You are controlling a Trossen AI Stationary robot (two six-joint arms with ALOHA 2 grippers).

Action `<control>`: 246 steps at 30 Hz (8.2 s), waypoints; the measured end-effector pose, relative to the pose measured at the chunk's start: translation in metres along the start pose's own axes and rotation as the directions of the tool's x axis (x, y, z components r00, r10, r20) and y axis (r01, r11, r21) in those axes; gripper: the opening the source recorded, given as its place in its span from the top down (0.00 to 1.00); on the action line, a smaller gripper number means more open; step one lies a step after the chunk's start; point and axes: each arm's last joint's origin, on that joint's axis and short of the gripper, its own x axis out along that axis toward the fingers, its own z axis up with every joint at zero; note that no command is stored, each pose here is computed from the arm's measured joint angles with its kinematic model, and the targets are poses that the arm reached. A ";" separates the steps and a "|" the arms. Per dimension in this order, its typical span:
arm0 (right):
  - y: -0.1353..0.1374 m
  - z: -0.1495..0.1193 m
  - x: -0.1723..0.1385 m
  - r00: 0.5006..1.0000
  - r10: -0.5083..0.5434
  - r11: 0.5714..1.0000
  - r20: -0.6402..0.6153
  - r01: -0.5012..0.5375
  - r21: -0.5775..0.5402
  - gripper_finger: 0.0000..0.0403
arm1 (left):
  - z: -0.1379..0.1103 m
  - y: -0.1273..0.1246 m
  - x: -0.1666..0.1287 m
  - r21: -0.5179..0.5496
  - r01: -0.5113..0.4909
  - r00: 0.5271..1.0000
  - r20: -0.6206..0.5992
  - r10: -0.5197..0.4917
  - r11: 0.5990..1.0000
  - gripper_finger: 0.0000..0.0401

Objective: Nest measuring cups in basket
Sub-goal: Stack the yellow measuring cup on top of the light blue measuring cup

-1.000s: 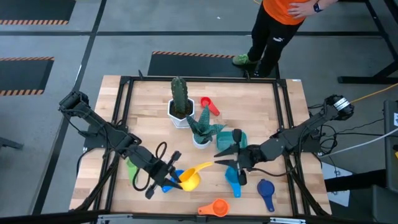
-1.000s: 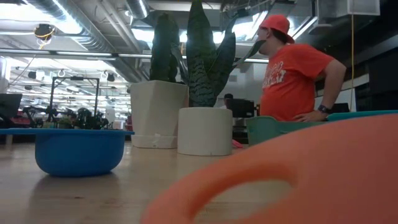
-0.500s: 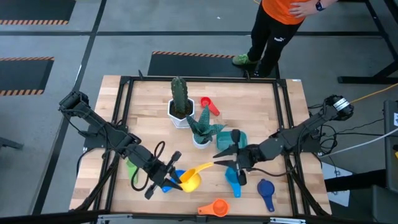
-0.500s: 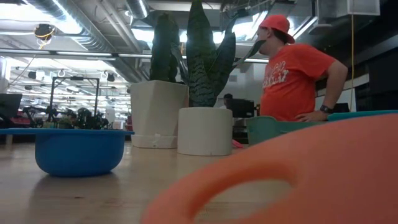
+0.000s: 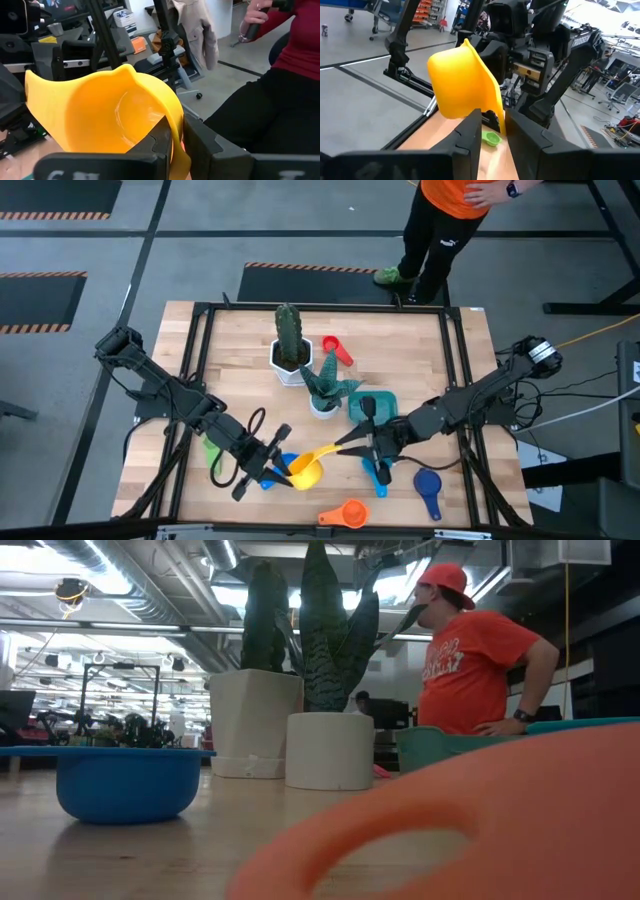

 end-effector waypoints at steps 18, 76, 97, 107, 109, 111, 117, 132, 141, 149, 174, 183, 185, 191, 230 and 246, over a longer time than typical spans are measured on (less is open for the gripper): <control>-0.001 0.002 0.002 0.999 -0.021 1.000 0.045 0.021 0.016 0.97 | 0.000 0.000 0.000 -0.002 -0.001 1.000 0.001 0.001 1.000 0.92; 0.023 0.008 -0.104 0.755 0.339 0.760 -0.561 0.132 0.637 0.98 | -0.006 0.002 0.000 -0.080 -0.082 0.995 -0.070 0.077 0.993 0.68; 0.031 0.047 -0.066 0.491 0.085 0.967 -0.867 0.170 0.191 0.98 | -0.006 0.002 0.000 -0.081 -0.083 0.994 -0.071 0.077 0.993 0.68; 0.051 0.023 -0.044 0.391 -0.003 0.992 -0.921 0.121 0.048 0.98 | -0.006 0.002 0.000 -0.082 -0.083 0.994 -0.071 0.077 0.993 0.68; 0.054 0.019 -0.042 0.376 -0.013 0.993 -0.927 0.114 0.032 0.98 | -0.006 0.002 0.000 -0.082 -0.083 0.994 -0.071 0.077 0.993 0.68; 0.056 0.016 -0.039 0.365 -0.039 0.994 -0.930 0.105 0.000 0.98 | -0.006 0.002 0.000 -0.081 -0.083 0.994 -0.071 0.078 0.993 0.68; 0.059 0.011 -0.036 0.356 -0.075 0.996 -0.932 0.073 -0.052 0.98 | -0.006 0.002 0.000 -0.080 -0.105 0.992 -0.074 0.099 0.991 0.68; 0.056 0.011 -0.038 0.358 -0.127 0.992 -0.925 0.051 -0.116 0.98 | -0.006 0.002 0.000 -0.079 -0.106 0.992 -0.074 0.100 0.991 0.68; 0.056 0.011 -0.038 0.354 -0.112 0.994 -0.928 0.057 -0.098 0.98 | -0.006 0.002 0.000 -0.079 -0.105 0.992 -0.074 0.099 0.991 0.68; 0.055 0.011 -0.037 0.359 -0.123 0.992 -0.925 0.061 -0.109 0.98 | -0.006 0.002 0.000 -0.079 -0.105 0.992 -0.075 0.099 0.991 0.68; 0.062 -0.003 -0.038 0.314 -0.041 0.999 -0.949 0.039 -0.030 0.95 | -0.006 0.002 0.000 -0.078 -0.105 0.992 -0.075 0.099 0.991 0.68; 0.062 -0.003 -0.038 0.311 -0.034 0.999 -0.950 0.030 -0.026 0.93 | -0.006 0.002 0.000 -0.078 -0.105 0.992 -0.075 0.099 0.991 0.68; 0.062 -0.003 -0.038 0.311 -0.034 0.999 -0.950 0.030 -0.026 0.94 | -0.006 0.002 0.000 -0.078 -0.105 0.992 -0.075 0.099 0.991 0.68; 0.062 -0.003 -0.038 0.316 -0.044 0.999 -0.948 0.029 -0.037 0.96 | -0.006 0.002 0.000 -0.078 -0.105 0.992 -0.075 0.099 0.991 0.68; 0.052 0.028 -0.020 0.550 -0.275 0.956 -0.788 0.073 -0.283 0.97 | -0.046 0.028 0.034 -0.016 -0.440 0.877 -0.225 0.425 0.898 0.68; 0.058 0.047 0.002 0.725 -0.270 0.920 -0.634 -0.001 -0.393 0.96 | -0.063 0.030 0.046 -0.068 -0.389 0.893 -0.272 0.358 0.919 0.68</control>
